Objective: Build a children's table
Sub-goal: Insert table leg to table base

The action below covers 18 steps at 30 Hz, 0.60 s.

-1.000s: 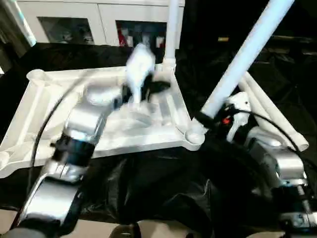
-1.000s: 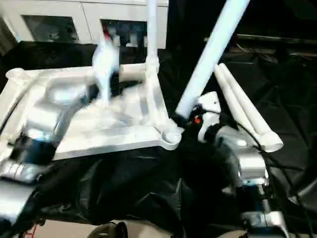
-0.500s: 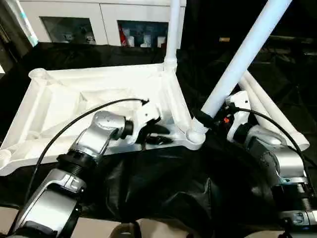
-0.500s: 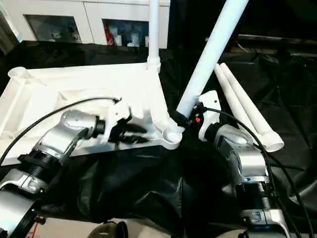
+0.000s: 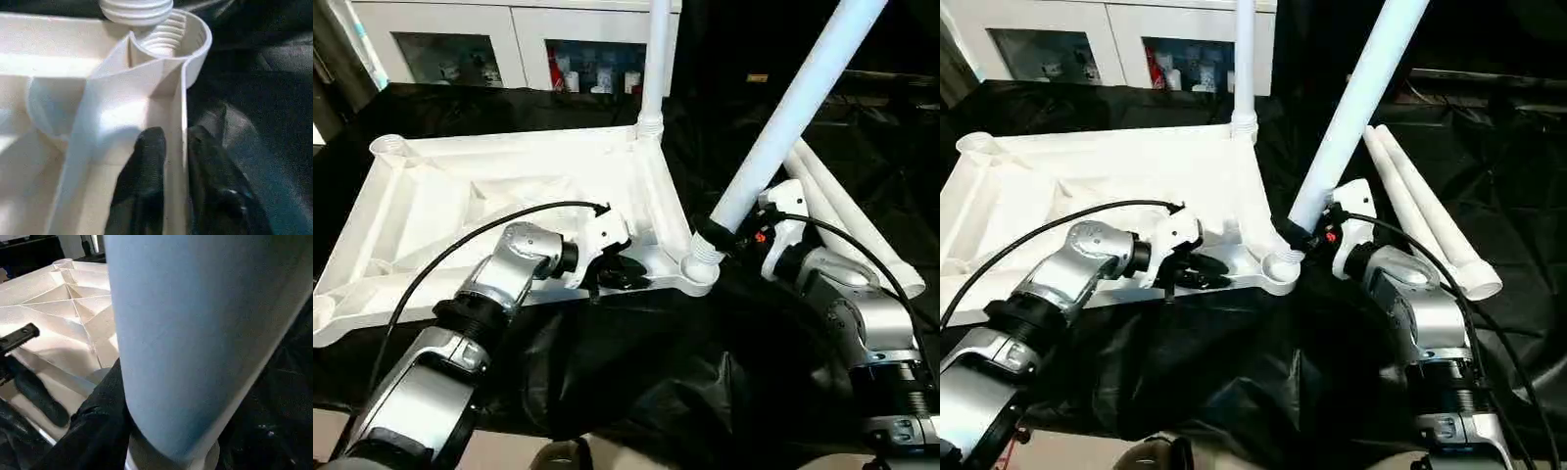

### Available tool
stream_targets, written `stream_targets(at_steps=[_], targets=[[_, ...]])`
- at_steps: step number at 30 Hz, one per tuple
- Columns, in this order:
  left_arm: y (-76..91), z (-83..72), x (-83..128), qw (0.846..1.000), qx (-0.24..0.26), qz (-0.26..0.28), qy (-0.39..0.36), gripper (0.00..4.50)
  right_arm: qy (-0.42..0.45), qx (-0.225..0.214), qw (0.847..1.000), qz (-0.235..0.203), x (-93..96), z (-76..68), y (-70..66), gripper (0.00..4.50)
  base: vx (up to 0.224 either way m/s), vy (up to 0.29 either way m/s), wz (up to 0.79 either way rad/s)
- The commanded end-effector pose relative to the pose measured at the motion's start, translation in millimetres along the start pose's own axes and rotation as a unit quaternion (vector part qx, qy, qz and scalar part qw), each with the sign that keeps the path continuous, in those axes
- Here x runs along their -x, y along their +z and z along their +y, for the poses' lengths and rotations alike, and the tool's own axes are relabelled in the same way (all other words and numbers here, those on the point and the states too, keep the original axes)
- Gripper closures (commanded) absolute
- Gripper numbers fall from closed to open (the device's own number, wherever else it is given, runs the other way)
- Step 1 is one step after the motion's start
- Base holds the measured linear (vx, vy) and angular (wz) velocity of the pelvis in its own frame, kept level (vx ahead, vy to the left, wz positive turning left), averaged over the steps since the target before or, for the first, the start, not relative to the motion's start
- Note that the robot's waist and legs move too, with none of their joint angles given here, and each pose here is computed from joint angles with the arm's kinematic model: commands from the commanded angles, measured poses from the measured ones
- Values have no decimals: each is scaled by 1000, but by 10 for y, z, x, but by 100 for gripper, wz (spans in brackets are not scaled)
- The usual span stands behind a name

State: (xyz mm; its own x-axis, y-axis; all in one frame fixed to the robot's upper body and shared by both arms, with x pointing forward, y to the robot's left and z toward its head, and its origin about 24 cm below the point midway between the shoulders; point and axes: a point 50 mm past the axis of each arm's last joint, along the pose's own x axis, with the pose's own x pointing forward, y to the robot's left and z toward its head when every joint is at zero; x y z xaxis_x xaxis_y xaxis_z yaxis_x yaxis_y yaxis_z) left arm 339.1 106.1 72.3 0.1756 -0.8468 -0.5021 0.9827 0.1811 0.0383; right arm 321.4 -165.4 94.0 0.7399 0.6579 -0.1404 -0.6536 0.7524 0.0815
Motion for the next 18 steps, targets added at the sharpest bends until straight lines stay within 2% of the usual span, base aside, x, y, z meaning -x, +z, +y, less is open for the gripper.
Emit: stream_targets(at_steps=[1,2,5,8,14,18], targets=[[26,24,7,1000,3,1,-2,385,18,2,1000,10,-51,46,15,260,0,0,0],[17,21,10,1000,5,2,-4,398,30,2,999,22,-80,70,3,260,0,0,0],[-11,4,12,1000,6,11,-11,402,43,-1,998,41,-105,90,-27,260,0,0,0],[-40,-13,10,1000,6,16,-14,440,53,6,996,64,-140,113,-67,260,0,0,0],[-31,2,11,1000,10,8,-5,450,71,11,992,105,-174,140,-119,260,0,0,0],[-33,11,19,1000,11,11,-1,450,72,9,989,130,-147,106,-140,260,0,0,0]])
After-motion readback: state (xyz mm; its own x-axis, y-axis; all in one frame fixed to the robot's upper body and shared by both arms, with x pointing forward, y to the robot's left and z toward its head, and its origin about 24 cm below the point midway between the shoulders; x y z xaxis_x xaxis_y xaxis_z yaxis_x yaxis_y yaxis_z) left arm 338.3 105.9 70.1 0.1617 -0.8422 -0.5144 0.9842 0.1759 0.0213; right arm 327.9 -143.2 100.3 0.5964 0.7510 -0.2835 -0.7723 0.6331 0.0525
